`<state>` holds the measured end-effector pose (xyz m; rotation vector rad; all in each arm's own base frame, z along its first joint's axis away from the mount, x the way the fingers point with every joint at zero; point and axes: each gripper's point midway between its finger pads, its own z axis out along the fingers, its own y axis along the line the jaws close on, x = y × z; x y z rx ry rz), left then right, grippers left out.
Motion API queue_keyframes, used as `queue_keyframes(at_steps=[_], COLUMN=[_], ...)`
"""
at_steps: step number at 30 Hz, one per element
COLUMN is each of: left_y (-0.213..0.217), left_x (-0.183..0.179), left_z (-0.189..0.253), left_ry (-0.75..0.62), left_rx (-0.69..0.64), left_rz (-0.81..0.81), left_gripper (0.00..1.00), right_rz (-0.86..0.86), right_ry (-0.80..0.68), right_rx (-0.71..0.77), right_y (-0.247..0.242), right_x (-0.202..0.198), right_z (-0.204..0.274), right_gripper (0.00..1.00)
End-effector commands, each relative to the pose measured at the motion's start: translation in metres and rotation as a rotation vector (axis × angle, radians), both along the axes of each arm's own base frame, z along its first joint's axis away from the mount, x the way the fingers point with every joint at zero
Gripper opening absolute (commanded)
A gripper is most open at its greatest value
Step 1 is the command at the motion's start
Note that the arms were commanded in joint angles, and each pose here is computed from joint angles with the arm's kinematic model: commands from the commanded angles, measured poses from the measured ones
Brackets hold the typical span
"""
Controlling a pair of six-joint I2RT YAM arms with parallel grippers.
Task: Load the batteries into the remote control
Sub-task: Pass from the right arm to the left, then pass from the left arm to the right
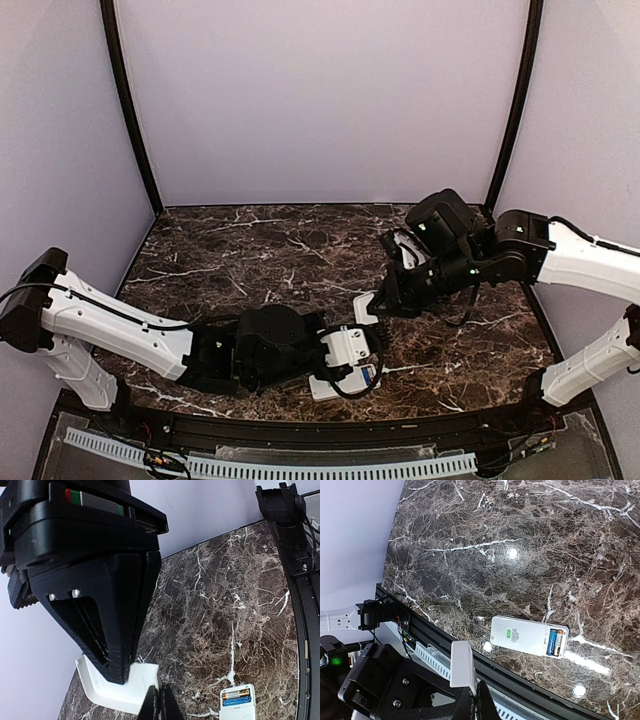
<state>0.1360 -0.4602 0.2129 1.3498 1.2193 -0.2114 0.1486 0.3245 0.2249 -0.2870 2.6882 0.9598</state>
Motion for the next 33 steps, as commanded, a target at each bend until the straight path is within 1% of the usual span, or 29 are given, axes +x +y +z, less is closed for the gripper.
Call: queue_keyframes(at_steps=[1,5,6,8,11,13,15,22,25,27,33], left_y=[-0.002,0.002,0.002,0.005,0.010,0.012,0.015,0.022,0.019,0.017,0.014], left_x=[0.005,0.001,-0.002,-0.007,-0.010,-0.011,-0.012,-0.022,-0.030,-0.032,-0.025], left_z=[0.012,0.026,0.029,0.038,0.054,0.063,0.071,0.101,0.114,0.125,0.156], left_ry=[0.000,0.005,0.009,0.009,0.004,0.005,0.013,0.039,0.049,0.062,0.068], left_rx=[-0.020,-0.070,-0.081,-0.114,-0.159,-0.180,-0.206,-0.308,-0.350,-0.384,-0.468], left_rz=[0.017,0.000,-0.018,-0.046,-0.060,-0.065,-0.070,-0.117,-0.178,-0.213,-0.263], left_gripper=[0.00,0.00,0.00,0.00,0.00,0.00,0.00,0.00,0.00,0.00,0.00], right_rz=[-0.005,-0.005,-0.005,-0.005,-0.003,-0.009,-0.020,-0.075,-0.077,-0.068,0.040], right_ry=[-0.008,-0.031,-0.043,-0.068,-0.119,-0.161,-0.193,-0.347,-0.408,-0.446,-0.506], right_rx=[0.023,0.044,0.053,0.076,0.102,0.123,0.135,0.212,0.268,0.297,0.373], right_y=[0.004,0.003,0.002,0.000,-0.006,-0.014,-0.022,-0.050,-0.056,-0.058,-0.049], right_x=[0.004,0.005,0.005,0.006,0.007,0.007,0.007,0.016,0.018,0.020,0.017], right_z=[0.001,0.009,0.012,0.021,0.035,0.044,0.048,0.063,0.069,0.074,0.092], right_gripper=[0.00,0.00,0.05,0.20,0.38,0.47,0.53,0.63,0.66,0.67,0.68])
